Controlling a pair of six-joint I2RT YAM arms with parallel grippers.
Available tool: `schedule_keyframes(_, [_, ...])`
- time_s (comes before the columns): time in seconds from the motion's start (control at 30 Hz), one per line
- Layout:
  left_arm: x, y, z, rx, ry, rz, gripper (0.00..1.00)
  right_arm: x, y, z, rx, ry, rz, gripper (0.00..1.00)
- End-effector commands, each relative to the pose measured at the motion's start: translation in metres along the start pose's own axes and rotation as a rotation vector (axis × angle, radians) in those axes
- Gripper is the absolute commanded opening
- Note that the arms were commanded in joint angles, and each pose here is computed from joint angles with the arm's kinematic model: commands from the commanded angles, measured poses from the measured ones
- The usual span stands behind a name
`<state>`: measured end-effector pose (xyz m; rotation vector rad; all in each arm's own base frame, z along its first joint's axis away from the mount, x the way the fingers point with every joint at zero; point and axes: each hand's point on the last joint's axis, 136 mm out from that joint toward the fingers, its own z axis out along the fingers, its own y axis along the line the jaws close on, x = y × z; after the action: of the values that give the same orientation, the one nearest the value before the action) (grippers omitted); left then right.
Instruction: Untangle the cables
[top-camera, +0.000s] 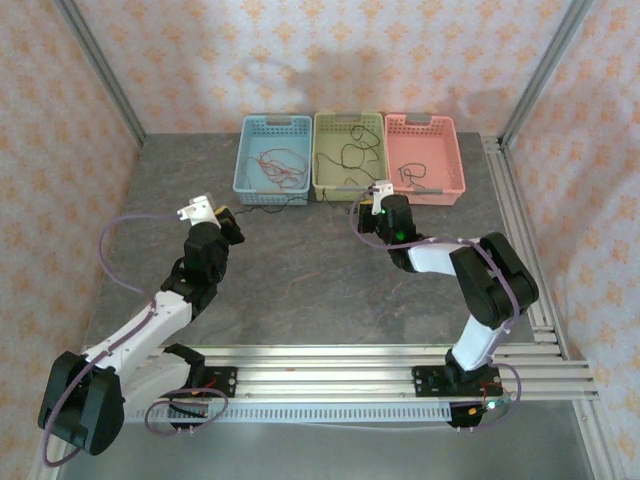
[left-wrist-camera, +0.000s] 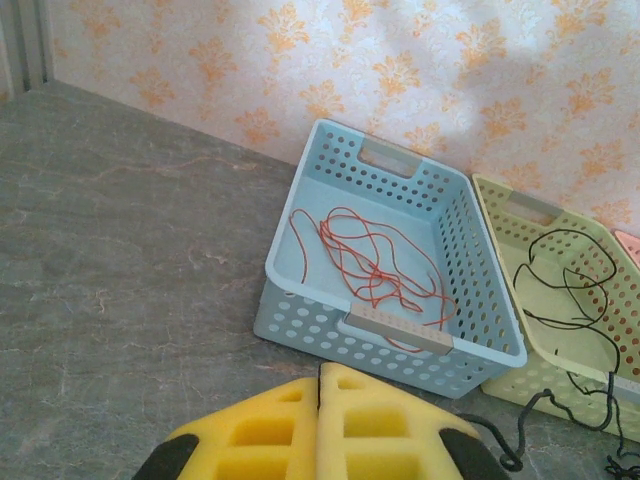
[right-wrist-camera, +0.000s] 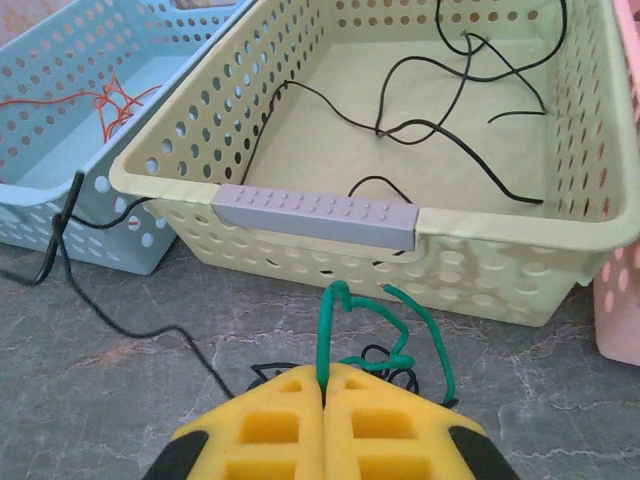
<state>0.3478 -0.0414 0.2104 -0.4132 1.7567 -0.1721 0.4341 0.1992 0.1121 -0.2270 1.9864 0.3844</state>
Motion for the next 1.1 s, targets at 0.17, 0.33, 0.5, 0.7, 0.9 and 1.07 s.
schedule_keyframes(0.17, [0.0,-0.009,-0.006,0.061,0.026,0.005,0.0,-0.027,-0.044,-0.027,0.194,-0.136,0.081,0.0])
schedule_keyframes(0.33, [-0.007,0.007,-0.023,-0.053,0.134,0.079,0.0,-0.031,-0.068,-0.045,0.333,-0.182,0.091,0.0])
schedule_keyframes(0.5, [-0.018,0.033,-0.046,-0.177,0.142,0.095,0.0,-0.033,-0.078,-0.053,0.392,-0.204,0.099,0.0])
schedule_keyframes(0.7, [-0.043,0.008,-0.048,-0.066,0.069,0.008,0.0,-0.034,-0.075,-0.053,0.373,-0.213,0.108,0.0])
schedule_keyframes(0.9, [-0.084,-0.047,0.004,-0.001,0.049,-0.091,0.0,-0.032,-0.071,-0.048,0.343,-0.206,0.112,0.0])
schedule_keyframes(1.07, [-0.087,-0.082,0.073,-0.059,0.089,-0.131,0.0,-0.034,-0.068,-0.049,0.326,-0.219,0.113,0.0])
